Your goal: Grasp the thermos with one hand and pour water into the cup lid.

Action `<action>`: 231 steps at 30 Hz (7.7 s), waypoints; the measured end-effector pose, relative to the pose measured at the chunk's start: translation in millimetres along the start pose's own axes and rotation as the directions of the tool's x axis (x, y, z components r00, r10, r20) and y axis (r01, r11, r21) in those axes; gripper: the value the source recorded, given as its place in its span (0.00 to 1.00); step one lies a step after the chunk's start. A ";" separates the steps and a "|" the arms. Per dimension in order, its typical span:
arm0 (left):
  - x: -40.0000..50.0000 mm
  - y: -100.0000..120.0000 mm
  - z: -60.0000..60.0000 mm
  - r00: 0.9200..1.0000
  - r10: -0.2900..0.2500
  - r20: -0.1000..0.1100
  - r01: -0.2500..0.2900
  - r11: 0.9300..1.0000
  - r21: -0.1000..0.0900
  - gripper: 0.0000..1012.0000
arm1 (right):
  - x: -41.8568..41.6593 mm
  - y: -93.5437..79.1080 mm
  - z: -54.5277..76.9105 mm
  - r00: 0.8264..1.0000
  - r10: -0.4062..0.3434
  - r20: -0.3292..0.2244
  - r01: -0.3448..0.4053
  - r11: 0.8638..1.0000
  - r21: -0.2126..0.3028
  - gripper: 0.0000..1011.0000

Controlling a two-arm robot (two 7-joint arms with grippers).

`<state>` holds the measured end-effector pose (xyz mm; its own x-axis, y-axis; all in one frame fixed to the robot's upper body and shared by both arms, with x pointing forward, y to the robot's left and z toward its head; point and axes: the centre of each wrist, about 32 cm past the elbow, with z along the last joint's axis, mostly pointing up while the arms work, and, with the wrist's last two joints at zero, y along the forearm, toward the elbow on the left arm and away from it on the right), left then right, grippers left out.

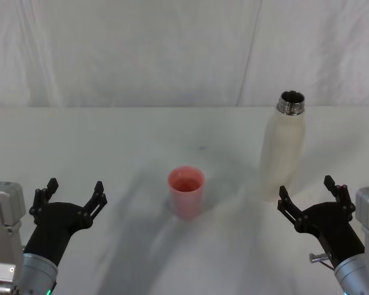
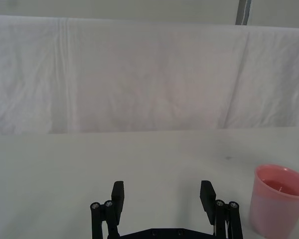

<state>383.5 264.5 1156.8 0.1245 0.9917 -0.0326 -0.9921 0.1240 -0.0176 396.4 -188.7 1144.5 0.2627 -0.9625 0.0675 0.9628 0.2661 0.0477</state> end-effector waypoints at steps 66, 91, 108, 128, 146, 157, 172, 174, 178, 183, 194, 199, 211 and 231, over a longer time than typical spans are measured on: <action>0.0 0.0 0.0 1.000 0.000 0.000 0.000 1.000 0.000 0.99 | 19.5 37.1 -10.1 0.992 0.074 -0.099 -0.075 0.997 -0.006 0.99; 0.0 0.0 0.0 1.000 0.000 0.000 0.000 1.000 0.000 0.99 | 26.4 69.2 -16.5 0.992 0.073 -0.105 -0.071 0.997 0.023 0.99; 0.0 0.0 0.0 1.000 0.000 0.000 0.000 1.000 0.000 0.99 | 24.9 80.5 -19.6 0.989 0.079 -0.124 -0.075 0.996 0.041 0.99; 0.0 0.0 0.0 1.000 0.000 0.000 0.000 1.000 0.000 0.99 | 26.5 93.1 -20.7 0.989 0.092 -0.119 -0.088 0.995 0.044 0.99; 0.0 0.0 0.0 1.000 0.000 0.000 0.000 1.000 0.000 0.99 | 28.3 109.6 -21.7 0.988 0.119 -0.095 -0.116 0.993 0.031 0.99; 0.0 0.0 0.0 1.000 0.000 0.000 0.000 1.000 0.000 0.99 | 30.8 115.2 -22.6 0.988 0.117 -0.104 -0.116 0.993 0.019 0.99; 0.0 0.0 0.0 1.000 0.000 0.000 0.000 1.000 0.000 0.99 | 31.1 115.4 -22.7 0.987 0.117 -0.107 -0.115 0.993 0.017 0.95; 0.0 0.0 0.0 1.000 0.000 0.000 0.000 1.000 0.000 0.99 | 31.1 115.2 -22.7 0.987 0.116 -0.107 -0.115 0.993 0.017 0.95; 0.0 0.0 0.0 1.000 0.000 0.000 0.000 1.000 0.000 0.99 | 31.2 115.1 -22.6 0.987 0.116 -0.107 -0.115 0.993 0.018 0.95; 0.0 0.0 0.0 1.000 0.000 0.000 0.000 1.000 0.000 0.99 | 31.2 115.0 -22.6 0.987 0.116 -0.106 -0.115 0.993 0.018 0.95; 0.0 0.0 0.0 1.000 0.000 0.000 0.000 1.000 0.000 0.99 | 33.3 113.8 -16.7 0.989 0.125 -0.080 -0.123 0.992 0.036 0.95; 0.0 0.0 0.0 1.000 0.000 0.000 0.000 1.000 0.000 0.99 | 36.8 115.6 -8.0 0.990 0.134 -0.039 -0.132 0.990 0.045 0.95; 0.0 0.0 0.0 1.000 0.000 0.000 0.000 1.000 0.000 0.99 | 46.6 124.2 23.7 0.967 0.183 0.177 -0.189 0.982 0.016 0.95; 0.0 0.0 0.0 1.000 0.000 0.000 0.000 1.000 0.000 0.99 | 35.6 130.2 59.5 0.776 0.236 0.584 -0.266 0.963 -0.036 0.95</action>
<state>383.5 264.5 1156.8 0.1245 0.9917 -0.0326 -0.9921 0.1240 -0.0176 527.3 -185.2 1212.4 0.3941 -0.6538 0.6459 0.8599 0.5104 -0.0080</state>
